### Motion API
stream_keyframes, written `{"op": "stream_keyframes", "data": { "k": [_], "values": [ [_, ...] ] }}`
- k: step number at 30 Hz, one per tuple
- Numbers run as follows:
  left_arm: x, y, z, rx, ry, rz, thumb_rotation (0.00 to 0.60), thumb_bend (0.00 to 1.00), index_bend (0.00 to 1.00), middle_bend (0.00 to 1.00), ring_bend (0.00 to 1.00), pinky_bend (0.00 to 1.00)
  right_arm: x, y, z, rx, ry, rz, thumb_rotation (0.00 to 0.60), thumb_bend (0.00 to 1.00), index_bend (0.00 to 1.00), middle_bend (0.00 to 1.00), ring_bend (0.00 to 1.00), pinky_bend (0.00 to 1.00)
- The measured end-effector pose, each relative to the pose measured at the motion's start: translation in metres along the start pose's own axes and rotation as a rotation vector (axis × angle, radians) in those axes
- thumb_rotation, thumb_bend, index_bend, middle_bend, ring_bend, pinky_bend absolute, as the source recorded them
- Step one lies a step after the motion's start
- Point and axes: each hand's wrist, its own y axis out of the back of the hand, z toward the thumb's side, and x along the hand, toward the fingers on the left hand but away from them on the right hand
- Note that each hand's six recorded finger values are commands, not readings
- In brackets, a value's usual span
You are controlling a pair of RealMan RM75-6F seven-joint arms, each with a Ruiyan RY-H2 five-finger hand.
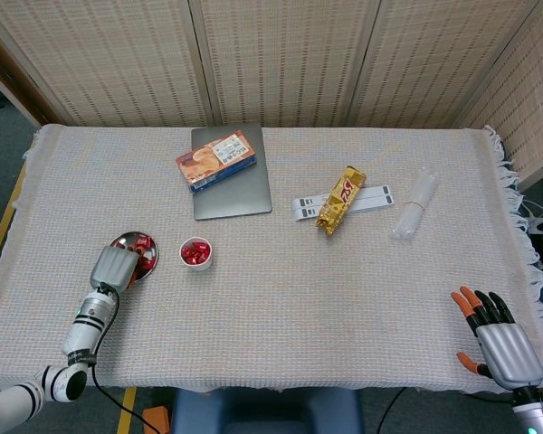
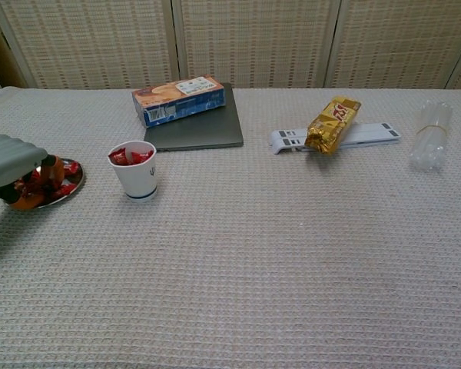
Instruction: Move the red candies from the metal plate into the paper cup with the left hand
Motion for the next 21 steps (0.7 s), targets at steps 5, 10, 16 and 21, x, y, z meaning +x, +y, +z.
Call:
{"op": "stream_keyframes", "data": {
  "k": [5, 10, 16, 21],
  "values": [
    [0.0007, -0.0001, -0.0014, 0.000, 0.004, -0.010, 0.600, 0.40, 0.45, 0.48, 0.49, 1.00, -0.0012, -0.0008, -0.0003, 0.001, -0.003, 0.005, 0.600, 0.11, 0.00, 0.00, 0.00, 0.00],
    [0.0015, -0.0031, -0.0018, 0.007, 0.007, -0.022, 0.600, 0.40, 0.47, 0.50, 0.50, 1.00, -0.0014, -0.0010, -0.0002, 0.002, -0.003, 0.006, 0.600, 0.11, 0.00, 0.00, 0.00, 0.00],
    [0.0021, -0.0061, -0.0035, 0.021, 0.011, -0.031, 0.600, 0.44, 0.52, 0.54, 0.51, 1.00, -0.0011, -0.0012, -0.0003, 0.004, -0.004, 0.007, 0.600, 0.11, 0.00, 0.00, 0.00, 0.00],
    [0.0023, -0.0086, -0.0042, 0.037, 0.013, -0.039, 0.600, 0.47, 0.57, 0.60, 0.55, 1.00, -0.0008, -0.0015, 0.0001, 0.004, -0.003, 0.008, 0.600, 0.11, 0.00, 0.00, 0.00, 0.00]
  ]
}}
